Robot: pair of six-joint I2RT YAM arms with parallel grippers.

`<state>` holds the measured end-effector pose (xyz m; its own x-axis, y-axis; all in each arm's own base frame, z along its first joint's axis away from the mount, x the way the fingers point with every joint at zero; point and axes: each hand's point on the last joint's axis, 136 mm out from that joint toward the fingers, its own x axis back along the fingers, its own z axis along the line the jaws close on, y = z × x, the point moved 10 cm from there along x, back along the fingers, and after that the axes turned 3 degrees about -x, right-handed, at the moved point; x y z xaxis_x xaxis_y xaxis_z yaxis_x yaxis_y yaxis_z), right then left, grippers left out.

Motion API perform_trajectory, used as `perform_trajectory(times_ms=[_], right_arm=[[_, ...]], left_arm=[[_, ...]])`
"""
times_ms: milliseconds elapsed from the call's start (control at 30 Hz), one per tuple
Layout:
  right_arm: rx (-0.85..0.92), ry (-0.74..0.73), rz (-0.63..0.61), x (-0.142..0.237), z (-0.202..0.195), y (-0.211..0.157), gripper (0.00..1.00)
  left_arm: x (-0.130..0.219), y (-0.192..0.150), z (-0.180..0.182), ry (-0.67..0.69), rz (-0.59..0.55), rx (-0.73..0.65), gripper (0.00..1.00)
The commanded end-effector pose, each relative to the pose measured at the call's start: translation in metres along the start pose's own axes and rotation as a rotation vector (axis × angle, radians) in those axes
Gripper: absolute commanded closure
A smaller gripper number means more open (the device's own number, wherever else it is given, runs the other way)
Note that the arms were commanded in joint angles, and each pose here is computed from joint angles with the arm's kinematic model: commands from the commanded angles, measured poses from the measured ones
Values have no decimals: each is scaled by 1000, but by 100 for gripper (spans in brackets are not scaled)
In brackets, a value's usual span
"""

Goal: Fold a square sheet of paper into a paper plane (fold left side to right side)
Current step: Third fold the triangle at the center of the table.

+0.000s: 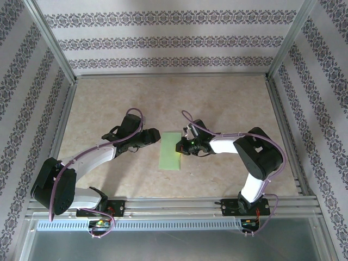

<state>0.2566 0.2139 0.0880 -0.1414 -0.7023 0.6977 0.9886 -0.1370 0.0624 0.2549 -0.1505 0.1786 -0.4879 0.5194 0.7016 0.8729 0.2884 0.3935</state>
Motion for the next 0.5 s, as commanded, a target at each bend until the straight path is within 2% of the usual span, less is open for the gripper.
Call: perform_trajectory(times_ms=[0, 267, 467], right_arm=[[6, -24, 11, -6, -3, -1, 100], [47, -33, 31, -11, -8, -1, 100], [61, -26, 27, -9, -6, 1, 100]], left_arm=[[-5, 1, 4, -10, 25, 26, 37], [-31, -20, 16, -66, 191, 103, 51], [-46, -35, 21, -55, 291, 117, 57]])
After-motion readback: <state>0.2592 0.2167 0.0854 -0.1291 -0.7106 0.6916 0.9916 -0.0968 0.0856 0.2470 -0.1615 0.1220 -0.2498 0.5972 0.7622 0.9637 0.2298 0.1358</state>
